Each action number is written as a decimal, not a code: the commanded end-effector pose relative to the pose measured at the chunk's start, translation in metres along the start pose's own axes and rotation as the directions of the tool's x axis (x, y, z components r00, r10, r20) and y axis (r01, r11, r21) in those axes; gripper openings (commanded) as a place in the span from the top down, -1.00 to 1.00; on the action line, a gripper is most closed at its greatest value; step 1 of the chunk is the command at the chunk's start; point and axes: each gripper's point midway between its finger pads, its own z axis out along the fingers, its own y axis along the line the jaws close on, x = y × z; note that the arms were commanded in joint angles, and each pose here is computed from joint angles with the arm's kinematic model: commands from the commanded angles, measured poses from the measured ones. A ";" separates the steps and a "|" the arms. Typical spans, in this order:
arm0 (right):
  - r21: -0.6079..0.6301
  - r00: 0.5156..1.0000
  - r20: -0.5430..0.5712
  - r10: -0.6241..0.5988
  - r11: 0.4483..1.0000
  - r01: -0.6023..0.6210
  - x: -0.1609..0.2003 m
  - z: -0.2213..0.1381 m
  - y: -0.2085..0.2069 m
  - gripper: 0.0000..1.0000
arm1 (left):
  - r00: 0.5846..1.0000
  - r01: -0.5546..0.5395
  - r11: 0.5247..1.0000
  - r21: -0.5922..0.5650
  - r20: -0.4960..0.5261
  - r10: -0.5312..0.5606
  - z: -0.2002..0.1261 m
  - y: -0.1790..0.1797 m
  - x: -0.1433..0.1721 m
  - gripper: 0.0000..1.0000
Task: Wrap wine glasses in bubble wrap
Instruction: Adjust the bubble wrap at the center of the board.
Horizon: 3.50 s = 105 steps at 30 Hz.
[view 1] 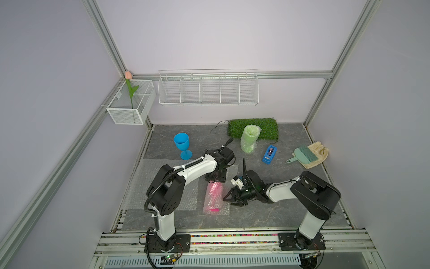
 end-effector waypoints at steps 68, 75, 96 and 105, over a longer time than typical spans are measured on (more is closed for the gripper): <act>0.499 0.939 0.069 -0.336 0.827 0.259 0.022 -0.027 0.057 -0.07 | 0.914 0.401 0.878 0.259 -0.048 -0.403 0.012 -0.027 -0.009 -0.20; 0.557 0.925 0.092 -0.368 0.789 0.259 0.019 -0.030 0.053 0.19 | 0.911 0.409 0.868 0.283 -0.064 -0.408 0.011 -0.032 -0.009 -0.20; 0.662 0.710 -0.257 -0.656 0.416 0.624 0.024 -0.083 0.032 0.86 | 0.915 0.382 0.904 0.195 0.059 -0.399 -0.025 0.026 0.000 -0.98; 0.601 0.485 -0.403 -0.776 0.175 0.780 0.020 -0.115 0.026 0.86 | 0.916 0.398 0.916 0.050 0.032 -0.400 -0.010 0.076 0.019 -0.96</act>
